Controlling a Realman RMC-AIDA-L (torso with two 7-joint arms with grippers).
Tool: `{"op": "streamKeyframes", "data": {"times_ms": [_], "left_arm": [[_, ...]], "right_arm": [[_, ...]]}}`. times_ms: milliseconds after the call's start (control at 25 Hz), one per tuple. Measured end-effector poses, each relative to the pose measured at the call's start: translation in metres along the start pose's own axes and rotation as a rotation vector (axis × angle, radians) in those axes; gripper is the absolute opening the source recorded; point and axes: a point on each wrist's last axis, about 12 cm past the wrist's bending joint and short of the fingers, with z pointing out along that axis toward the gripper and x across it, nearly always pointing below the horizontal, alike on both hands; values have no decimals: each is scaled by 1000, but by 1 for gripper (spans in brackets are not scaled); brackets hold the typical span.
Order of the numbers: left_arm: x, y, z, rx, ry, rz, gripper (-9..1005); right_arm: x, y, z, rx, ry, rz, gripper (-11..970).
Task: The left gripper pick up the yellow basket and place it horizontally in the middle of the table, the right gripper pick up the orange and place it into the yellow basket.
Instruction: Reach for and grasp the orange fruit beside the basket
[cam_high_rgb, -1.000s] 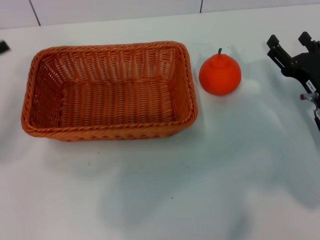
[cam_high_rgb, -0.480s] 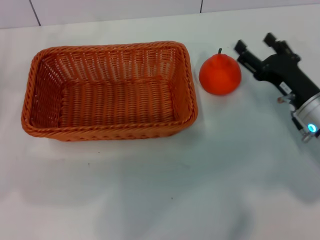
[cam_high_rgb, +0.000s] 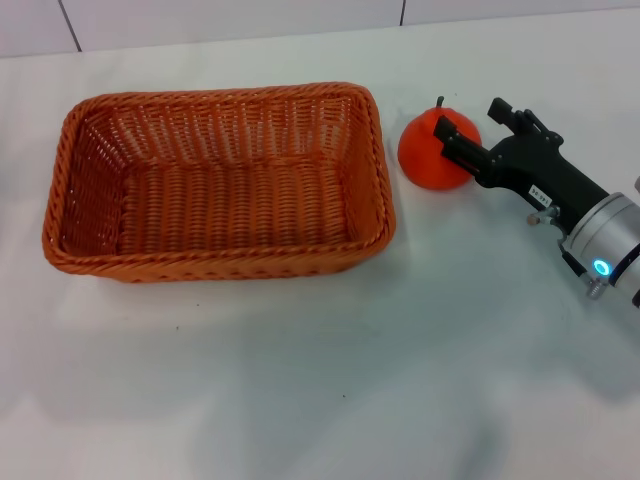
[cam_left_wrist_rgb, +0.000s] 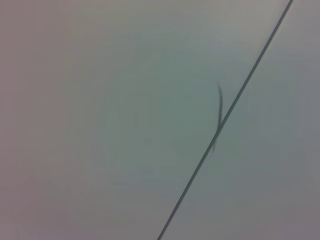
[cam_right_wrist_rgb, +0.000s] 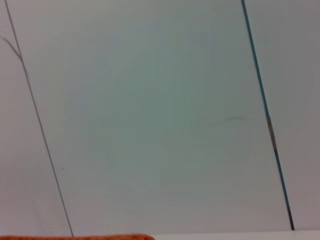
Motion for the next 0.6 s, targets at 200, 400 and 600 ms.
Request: {"op": "streamKeyframes", "data": {"times_ms": [200,400,600], "left_arm": [[6,-1,0,1,10,-11,894],[9,0,-2,-4,10,-7,895],[9,1,-3,-7,15,7,894]], "right_arm": [[-5,4,-1,-33,-45,-5,926],[-8,7,1,-52,-74,-10,926],[-9,8,3,-65,-96,-13,925]]}}
